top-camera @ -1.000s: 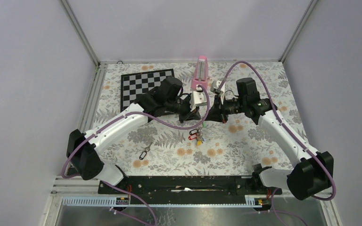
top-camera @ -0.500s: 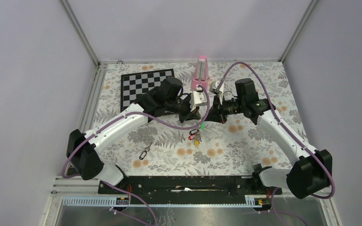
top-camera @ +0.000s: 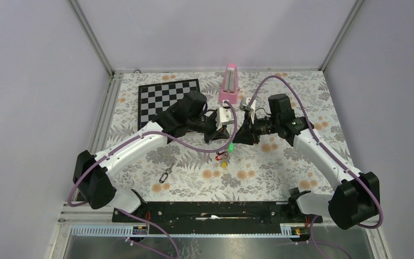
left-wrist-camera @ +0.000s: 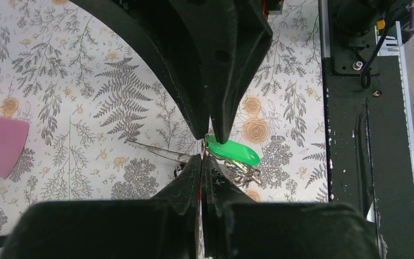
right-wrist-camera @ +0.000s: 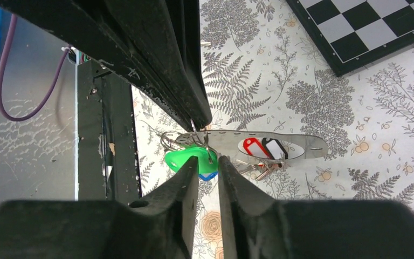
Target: Put the keys on the keyring
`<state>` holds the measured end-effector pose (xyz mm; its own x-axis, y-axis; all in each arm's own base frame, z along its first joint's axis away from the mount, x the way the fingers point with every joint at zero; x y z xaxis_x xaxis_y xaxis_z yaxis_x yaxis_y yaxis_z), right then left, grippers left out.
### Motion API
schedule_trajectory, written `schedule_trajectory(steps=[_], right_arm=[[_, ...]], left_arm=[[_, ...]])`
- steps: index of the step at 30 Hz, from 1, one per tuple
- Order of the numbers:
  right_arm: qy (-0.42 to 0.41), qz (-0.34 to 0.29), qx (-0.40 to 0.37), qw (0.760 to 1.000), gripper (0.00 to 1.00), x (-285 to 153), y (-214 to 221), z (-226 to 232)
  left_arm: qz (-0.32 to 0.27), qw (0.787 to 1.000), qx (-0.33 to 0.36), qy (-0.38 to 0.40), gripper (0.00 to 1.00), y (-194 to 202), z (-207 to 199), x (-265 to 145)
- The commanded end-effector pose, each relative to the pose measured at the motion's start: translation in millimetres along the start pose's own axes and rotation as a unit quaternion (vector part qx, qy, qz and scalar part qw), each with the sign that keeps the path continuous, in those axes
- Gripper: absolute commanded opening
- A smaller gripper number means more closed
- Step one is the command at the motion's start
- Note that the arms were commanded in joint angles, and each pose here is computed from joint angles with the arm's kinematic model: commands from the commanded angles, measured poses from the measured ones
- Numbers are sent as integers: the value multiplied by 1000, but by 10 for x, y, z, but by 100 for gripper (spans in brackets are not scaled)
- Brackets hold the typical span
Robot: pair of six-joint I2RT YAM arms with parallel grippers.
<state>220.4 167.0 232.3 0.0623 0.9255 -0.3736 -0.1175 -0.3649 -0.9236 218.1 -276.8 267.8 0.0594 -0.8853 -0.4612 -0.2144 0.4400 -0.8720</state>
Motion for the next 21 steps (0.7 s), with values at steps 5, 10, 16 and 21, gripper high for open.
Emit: schedule_trajectory(steps=[5,10,16,21], right_arm=[[11,-29,-75,997,39,-134,-226,133],[16,-33,-101,994,40,-217,-349,183],[13,-33,-104,994,38,-215,-339,189],[10,-33,-104,994,29,-204,-316,188]], left_arm=[[-81,996,23,39,0,-288,-104,-93],[-92,994,4,59,0,-295,-118,-79],[-106,990,-19,89,0,-279,-130,-68],[-113,988,-29,98,0,-264,-124,-81]])
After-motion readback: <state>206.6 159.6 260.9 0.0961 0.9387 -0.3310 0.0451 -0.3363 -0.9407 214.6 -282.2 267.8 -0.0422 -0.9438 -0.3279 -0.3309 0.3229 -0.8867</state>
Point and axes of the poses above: each gripper's point midway between its finger pads, its own x axis out along the fingers, its own z axis along the line the jaws close on, y = z × x, the point moved 8 cm from there along -x, back along the fingers, and after that the axes turned 13 degrees about -x, right-handed, at the moved point
